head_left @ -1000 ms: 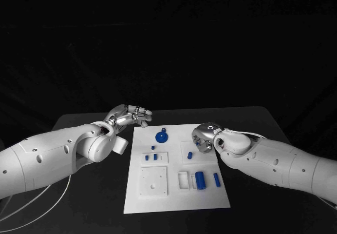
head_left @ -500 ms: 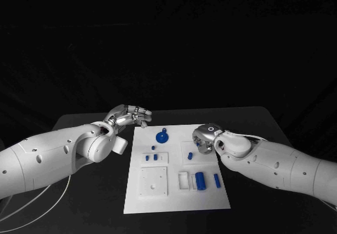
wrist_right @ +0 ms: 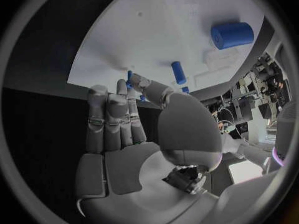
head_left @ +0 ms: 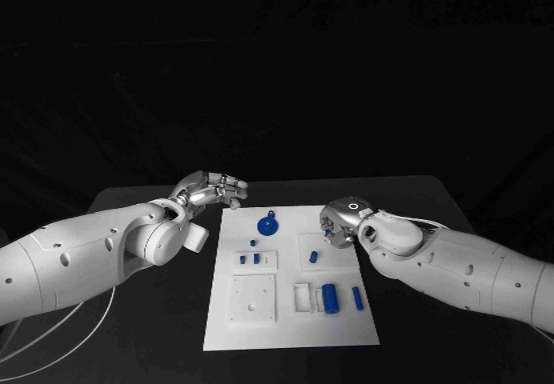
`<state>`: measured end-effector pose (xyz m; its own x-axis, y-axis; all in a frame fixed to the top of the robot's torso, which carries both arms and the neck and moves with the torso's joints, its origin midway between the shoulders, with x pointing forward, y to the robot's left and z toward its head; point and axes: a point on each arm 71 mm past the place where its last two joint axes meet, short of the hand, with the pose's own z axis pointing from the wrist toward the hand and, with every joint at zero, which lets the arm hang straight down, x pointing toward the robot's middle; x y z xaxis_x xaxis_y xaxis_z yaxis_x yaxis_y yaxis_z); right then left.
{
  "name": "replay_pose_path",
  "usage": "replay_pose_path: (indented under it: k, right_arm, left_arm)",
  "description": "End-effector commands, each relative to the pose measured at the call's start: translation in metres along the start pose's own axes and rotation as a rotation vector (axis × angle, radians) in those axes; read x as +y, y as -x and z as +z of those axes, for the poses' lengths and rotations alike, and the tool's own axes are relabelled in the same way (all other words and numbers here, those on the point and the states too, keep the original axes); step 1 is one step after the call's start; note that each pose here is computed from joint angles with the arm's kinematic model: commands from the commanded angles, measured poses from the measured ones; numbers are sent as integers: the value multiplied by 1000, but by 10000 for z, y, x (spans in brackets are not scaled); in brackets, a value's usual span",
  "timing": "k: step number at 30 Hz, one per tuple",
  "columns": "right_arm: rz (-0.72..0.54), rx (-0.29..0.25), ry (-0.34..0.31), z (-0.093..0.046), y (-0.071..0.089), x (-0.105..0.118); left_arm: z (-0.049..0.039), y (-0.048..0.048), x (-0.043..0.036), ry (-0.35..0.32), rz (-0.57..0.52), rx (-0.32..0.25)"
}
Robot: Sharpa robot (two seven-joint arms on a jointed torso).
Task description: Assemble the parts on the task board
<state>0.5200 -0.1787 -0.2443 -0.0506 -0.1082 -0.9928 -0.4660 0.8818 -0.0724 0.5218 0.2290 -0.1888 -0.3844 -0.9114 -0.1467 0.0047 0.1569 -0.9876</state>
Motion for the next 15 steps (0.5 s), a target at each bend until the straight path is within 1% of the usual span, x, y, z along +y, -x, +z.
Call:
replay_pose_path:
  k: [1, 7, 11, 15]
  right_arm:
    - [13, -20, 2, -14, 52, 10]
    - [50, -43, 17, -88, 184, 36]
    - [91, -59, 54, -141, 267, 170]
    - [106, -64, 101, -148, 318, 361]
  left_arm:
    - [4, 5, -13, -8, -10, 0]
    - [6, 21, -10, -9, -9, -5]
    - [7, 35, -7, -8, -8, -13]
    - [18, 32, -6, -8, -11, -17]
